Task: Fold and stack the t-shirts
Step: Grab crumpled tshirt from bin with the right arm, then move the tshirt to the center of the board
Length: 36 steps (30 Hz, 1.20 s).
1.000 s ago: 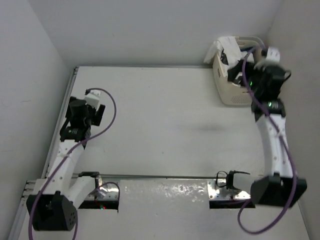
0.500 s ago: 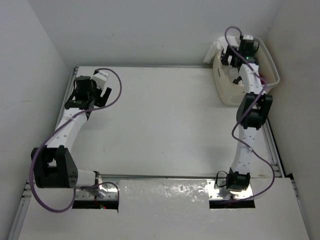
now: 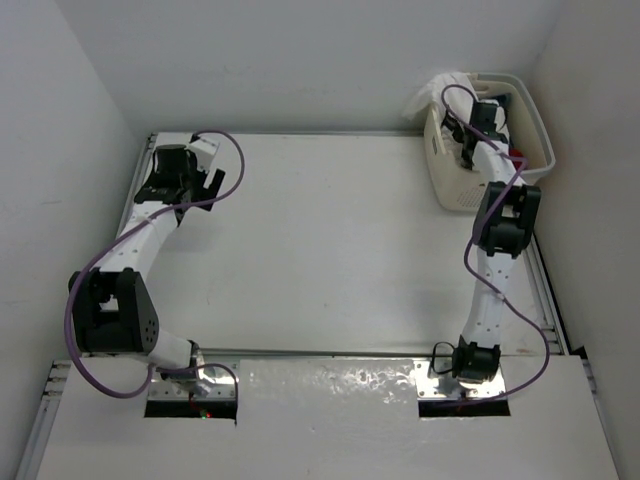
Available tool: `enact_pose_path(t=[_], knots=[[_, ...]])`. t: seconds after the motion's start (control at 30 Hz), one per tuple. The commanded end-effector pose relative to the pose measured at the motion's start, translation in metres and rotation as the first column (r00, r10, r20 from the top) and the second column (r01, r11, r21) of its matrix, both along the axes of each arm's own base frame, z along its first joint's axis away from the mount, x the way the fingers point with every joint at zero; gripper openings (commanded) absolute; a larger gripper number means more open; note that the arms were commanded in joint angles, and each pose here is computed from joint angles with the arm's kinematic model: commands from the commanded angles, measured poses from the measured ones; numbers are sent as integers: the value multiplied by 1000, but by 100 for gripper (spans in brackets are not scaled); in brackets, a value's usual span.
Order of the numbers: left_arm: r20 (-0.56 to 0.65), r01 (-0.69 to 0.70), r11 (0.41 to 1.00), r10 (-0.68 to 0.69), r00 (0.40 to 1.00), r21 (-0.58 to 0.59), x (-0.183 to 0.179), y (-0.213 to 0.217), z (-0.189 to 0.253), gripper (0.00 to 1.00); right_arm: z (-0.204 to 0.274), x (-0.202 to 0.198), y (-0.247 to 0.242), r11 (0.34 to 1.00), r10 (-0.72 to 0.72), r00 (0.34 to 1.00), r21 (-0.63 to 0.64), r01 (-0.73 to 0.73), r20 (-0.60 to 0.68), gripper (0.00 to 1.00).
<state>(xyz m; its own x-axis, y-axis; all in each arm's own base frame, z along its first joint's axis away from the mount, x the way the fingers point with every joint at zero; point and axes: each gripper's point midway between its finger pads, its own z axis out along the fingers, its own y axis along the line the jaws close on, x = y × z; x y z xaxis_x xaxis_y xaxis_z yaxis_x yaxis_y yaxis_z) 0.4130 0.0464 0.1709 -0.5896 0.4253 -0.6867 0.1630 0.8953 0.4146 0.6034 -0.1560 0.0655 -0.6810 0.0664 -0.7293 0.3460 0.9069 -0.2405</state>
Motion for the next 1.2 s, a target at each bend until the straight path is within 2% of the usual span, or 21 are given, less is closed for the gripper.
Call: enact_pose_path(t=[0.0, 0.2, 0.27, 0.3, 0.33, 0.5, 0.7, 0.73, 0.8, 0.83, 0.87, 0.9, 0.93, 0.97, 1.03, 1.07, 1.13, 1.17], knots=[[55, 10, 1000, -10, 998, -6, 11, -5, 21, 95, 33, 1, -10, 999, -36, 997, -39, 39, 75, 1], [60, 19, 1000, -19, 998, -1, 10, -5, 24, 95, 155, -7, -7, 996, 1, 958, -83, 24, 287, 0], [77, 20, 1000, -20, 997, -1, 10, -5, 28, 95, 215, -19, -5, 993, 23, 918, -115, 25, 397, 0], [77, 23, 1000, -22, 997, -3, 9, -6, 27, 95, 222, -25, -2, 993, 33, 911, -120, 18, 410, 0], [84, 25, 1000, -24, 996, -6, 9, -6, 28, 95, 259, -34, 0, 990, 54, 875, -140, 15, 480, 0], [113, 34, 999, -30, 993, -26, 8, -10, 35, 95, 309, -55, 21, 986, 145, 801, -155, -65, 581, 0], [183, 50, 996, -34, 983, -80, 10, -26, 55, 95, 390, -78, 53, 958, 288, 654, -216, -190, 699, 0], [191, 45, 995, -28, 981, -89, 9, -26, 58, 95, 399, -81, 68, 943, 329, 628, -207, -262, 706, 0], [227, 18, 992, 11, 974, -126, 7, -26, 70, 95, 425, -88, 98, 897, 405, 527, -211, -389, 747, 0], [240, 6, 990, 28, 970, -140, 6, -25, 75, 95, 447, -95, 118, 861, 428, 429, -215, -460, 796, 0], [262, -8, 987, 51, 964, -162, 3, -25, 83, 95, 465, -113, 160, 763, 512, 306, -262, -591, 803, 0], [271, -19, 985, 65, 960, -169, 2, -24, 86, 95, 478, -125, 183, 708, 541, 229, -291, -644, 809, 0], [288, -27, 983, 80, 954, -182, -1, -23, 93, 95, 504, -147, 208, 648, 569, 119, -355, -673, 813, 0], [294, -43, 978, 103, 950, -203, -2, -21, 97, 95, 514, -168, 252, 541, 608, 7, -407, -736, 794, 0], [313, -49, 971, 123, 942, -232, -6, -21, 107, 95, 535, -198, 297, 438, 623, -141, -493, -751, 769, 0], [323, -50, 966, 134, 937, -254, -6, -22, 113, 95, 541, -218, 325, 378, 601, -208, -504, -777, 772, 0], [345, -66, 959, 163, 924, -277, -7, -13, 123, 96, 551, -232, 342, 338, 525, -253, -472, -814, 812, 0], [365, -76, 953, 185, 912, -293, -6, -9, 133, 96, 543, -232, 354, 313, 501, -244, -437, -843, 830, 0]])
